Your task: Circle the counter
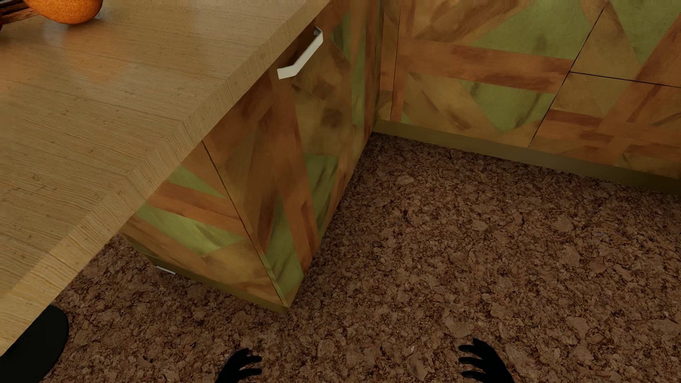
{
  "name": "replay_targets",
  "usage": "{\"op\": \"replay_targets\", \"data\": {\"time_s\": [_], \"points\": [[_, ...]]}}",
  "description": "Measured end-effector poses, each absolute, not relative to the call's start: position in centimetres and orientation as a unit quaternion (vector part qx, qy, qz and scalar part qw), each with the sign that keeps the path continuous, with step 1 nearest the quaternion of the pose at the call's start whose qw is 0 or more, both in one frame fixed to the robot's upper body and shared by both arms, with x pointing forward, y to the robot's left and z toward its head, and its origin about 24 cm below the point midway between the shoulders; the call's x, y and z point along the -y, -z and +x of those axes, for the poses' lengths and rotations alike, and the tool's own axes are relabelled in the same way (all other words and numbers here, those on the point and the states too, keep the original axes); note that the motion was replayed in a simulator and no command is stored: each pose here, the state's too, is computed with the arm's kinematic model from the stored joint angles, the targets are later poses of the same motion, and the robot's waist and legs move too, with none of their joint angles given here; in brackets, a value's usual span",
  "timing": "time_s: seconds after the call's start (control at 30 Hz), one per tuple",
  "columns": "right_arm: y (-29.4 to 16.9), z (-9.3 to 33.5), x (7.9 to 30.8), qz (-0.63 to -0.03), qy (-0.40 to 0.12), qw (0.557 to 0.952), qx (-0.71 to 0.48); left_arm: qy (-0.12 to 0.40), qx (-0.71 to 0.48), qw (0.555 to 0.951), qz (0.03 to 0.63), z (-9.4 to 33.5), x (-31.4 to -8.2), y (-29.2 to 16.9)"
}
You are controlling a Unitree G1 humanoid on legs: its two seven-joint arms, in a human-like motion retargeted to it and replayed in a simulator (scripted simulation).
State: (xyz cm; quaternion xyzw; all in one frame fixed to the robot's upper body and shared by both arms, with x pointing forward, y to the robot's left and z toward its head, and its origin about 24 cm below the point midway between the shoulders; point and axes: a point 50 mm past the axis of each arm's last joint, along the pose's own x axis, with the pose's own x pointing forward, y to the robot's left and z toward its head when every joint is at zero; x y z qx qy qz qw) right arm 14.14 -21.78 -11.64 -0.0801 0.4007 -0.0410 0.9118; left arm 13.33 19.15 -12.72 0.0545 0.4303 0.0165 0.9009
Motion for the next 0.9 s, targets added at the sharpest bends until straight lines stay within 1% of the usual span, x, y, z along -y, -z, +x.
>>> {"op": "replay_targets", "data": {"time_s": [0.03, 0.07, 0.1, 0.17, 0.2, 0.23, 0.3, 0.37, 0.4, 0.43, 0.47, 0.5, 0.57, 0.6, 0.67, 0.7, 0.77, 0.8, 0.83, 0.87, 0.9], "points": [[11.3, 14.8, 21.2, -0.081, 0.026, 0.917, -0.389, -0.011, -0.433, 0.899, 0.058, 13.0, -19.4, 12.8], [10.8, 15.7, 20.9, -0.092, 0.006, 0.923, -0.374, -0.018, -0.439, 0.897, 0.052, 12.4, -19.7, 12.9], [10.6, 15.9, 21.6, -0.102, 0.005, 0.925, -0.366, -0.008, -0.451, 0.891, 0.05, 11.8, -19.2, 13.2], [10.5, 16.1, 20.7, -0.101, -0.013, 0.93, -0.354, 0.004, -0.463, 0.885, 0.046, 11.8, -18.8, 13.3], [10.7, 15.7, 20.4, -0.095, -0.016, 0.928, -0.361, 0.005, -0.471, 0.881, 0.045, 11.2, -19.0, 13.4], [10.8, 15.9, 20.0, -0.082, -0.012, 0.927, -0.366, 0.0, -0.482, 0.875, 0.051, 11.1, -19.8, 13.6], [11.0, 15.9, 19.5, -0.069, -0.011, 0.925, -0.373, -0.006, -0.47, 0.881, 0.056, 12.0, -19.7, 13.2], [11.2, 14.8, 21.3, -0.082, 0.003, 0.918, -0.388, -0.015, -0.455, 0.888, 0.056, 12.3, -19.7, 13.1], [11.5, 14.6, 21.3, -0.082, 0.006, 0.914, -0.398, -0.018, -0.453, 0.889, 0.06, 12.6, -19.9, 13.1], [11.2, 15.0, 21.4, -0.09, 0.004, 0.915, -0.393, -0.012, -0.443, 0.894, 0.063, 13.0, -19.6, 12.8], [11.0, 15.2, 21.2, -0.088, 0.008, 0.919, -0.385, -0.002, -0.444, 0.893, 0.069, 12.9, -19.5, 12.8], [11.1, 14.8, 21.1, -0.086, 0.01, 0.919, -0.385, -0.004, -0.45, 0.892, 0.056, 12.6, -19.3, 13.0], [11.2, 15.2, 19.8, -0.073, 0.0, 0.922, -0.38, -0.008, -0.461, 0.886, 0.048, 12.1, -19.8, 13.1], [11.0, 16.0, 19.5, -0.073, -0.007, 0.925, -0.374, -0.004, -0.471, 0.88, 0.055, 11.5, -20.2, 13.3], [10.6, 16.2, 19.9, -0.08, -0.009, 0.93, -0.36, -0.014, -0.469, 0.88, 0.072, 11.3, -20.9, 13.2], [10.5, 15.9, 20.6, -0.089, -0.003, 0.929, -0.358, -0.023, -0.456, 0.886, 0.076, 11.8, -20.9, 12.9], [10.9, 15.5, 21.1, -0.095, 0.01, 0.923, -0.373, -0.012, -0.444, 0.892, 0.079, 12.3, -19.3, 13.0], [10.8, 15.9, 20.2, -0.086, 0.009, 0.925, -0.37, -0.017, -0.44, 0.895, 0.077, 12.3, -19.6, 12.9], [10.8, 16.2, 19.9, -0.085, 0.008, 0.926, -0.368, -0.026, -0.44, 0.895, 0.071, 12.1, -19.9, 12.9], [10.8, 16.1, 19.7, -0.083, 0.007, 0.926, -0.367, -0.027, -0.443, 0.894, 0.066, 11.8, -19.9, 13.0], [11.1, 15.7, 19.7, -0.083, 0.008, 0.925, -0.371, -0.022, -0.446, 0.893, 0.058, 11.8, -19.3, 13.2]]}}
